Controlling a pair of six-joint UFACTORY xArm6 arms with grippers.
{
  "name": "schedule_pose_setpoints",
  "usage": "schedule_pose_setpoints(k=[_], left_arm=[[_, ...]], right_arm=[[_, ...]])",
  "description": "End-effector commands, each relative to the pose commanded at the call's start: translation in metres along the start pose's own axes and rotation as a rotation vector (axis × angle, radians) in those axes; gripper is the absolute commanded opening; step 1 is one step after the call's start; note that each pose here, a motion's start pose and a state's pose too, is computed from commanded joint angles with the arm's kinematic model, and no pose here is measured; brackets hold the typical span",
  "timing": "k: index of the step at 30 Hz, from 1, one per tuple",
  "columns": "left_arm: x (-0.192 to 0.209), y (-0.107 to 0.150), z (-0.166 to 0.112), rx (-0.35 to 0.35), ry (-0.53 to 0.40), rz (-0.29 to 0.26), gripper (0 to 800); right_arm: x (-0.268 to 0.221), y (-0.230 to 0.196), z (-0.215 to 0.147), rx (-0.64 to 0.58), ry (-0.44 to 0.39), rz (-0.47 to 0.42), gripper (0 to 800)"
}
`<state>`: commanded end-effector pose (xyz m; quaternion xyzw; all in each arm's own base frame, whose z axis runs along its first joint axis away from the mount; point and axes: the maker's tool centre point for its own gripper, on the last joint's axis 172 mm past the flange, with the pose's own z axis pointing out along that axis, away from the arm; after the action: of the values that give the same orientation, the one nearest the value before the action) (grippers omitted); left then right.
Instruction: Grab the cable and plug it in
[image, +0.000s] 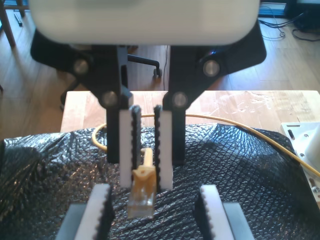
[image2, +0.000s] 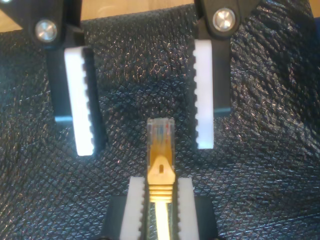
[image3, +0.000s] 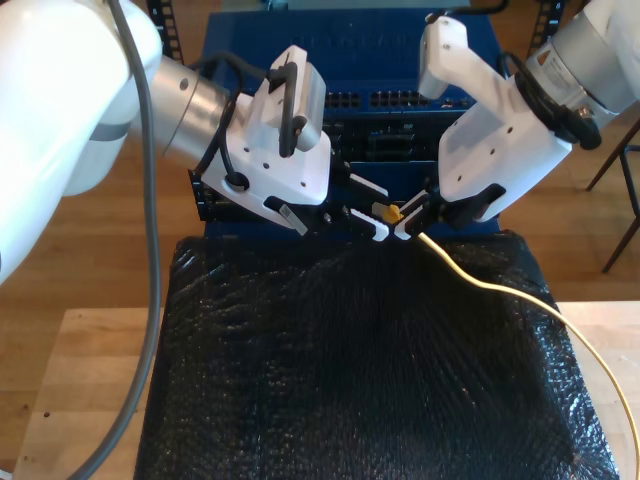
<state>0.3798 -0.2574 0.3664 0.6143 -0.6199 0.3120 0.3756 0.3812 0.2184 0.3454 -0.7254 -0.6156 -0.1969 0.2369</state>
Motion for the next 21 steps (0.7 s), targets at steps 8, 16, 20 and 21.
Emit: schedule_pose_setpoints(k=[8, 16, 20, 21], left_arm=[[-0.0019, -0.0001, 0.0008, 0.001, -0.001, -0.004, 340], [-0.0025, 0.0002, 0.0011, 0.000, -0.001, -0.007, 303], [-0.0025, 0.0002, 0.0011, 0.000, -0.001, -0.005, 286], [-0.0025, 0.0002, 0.0011, 0.000, -0.001, -0.005, 285]], right_arm=[[0.0018, -0.0007, -0.0019, -0.005, 0.002, -0.005, 4], [0.0008, -0.0018, 0.0002, 0.001, 0.000, -0.003, 4], [0.0009, -0.0014, 0.0000, -0.001, 0.000, -0.005, 4], [0.0009, -0.0014, 0.0000, -0.001, 0.000, -0.005, 4]])
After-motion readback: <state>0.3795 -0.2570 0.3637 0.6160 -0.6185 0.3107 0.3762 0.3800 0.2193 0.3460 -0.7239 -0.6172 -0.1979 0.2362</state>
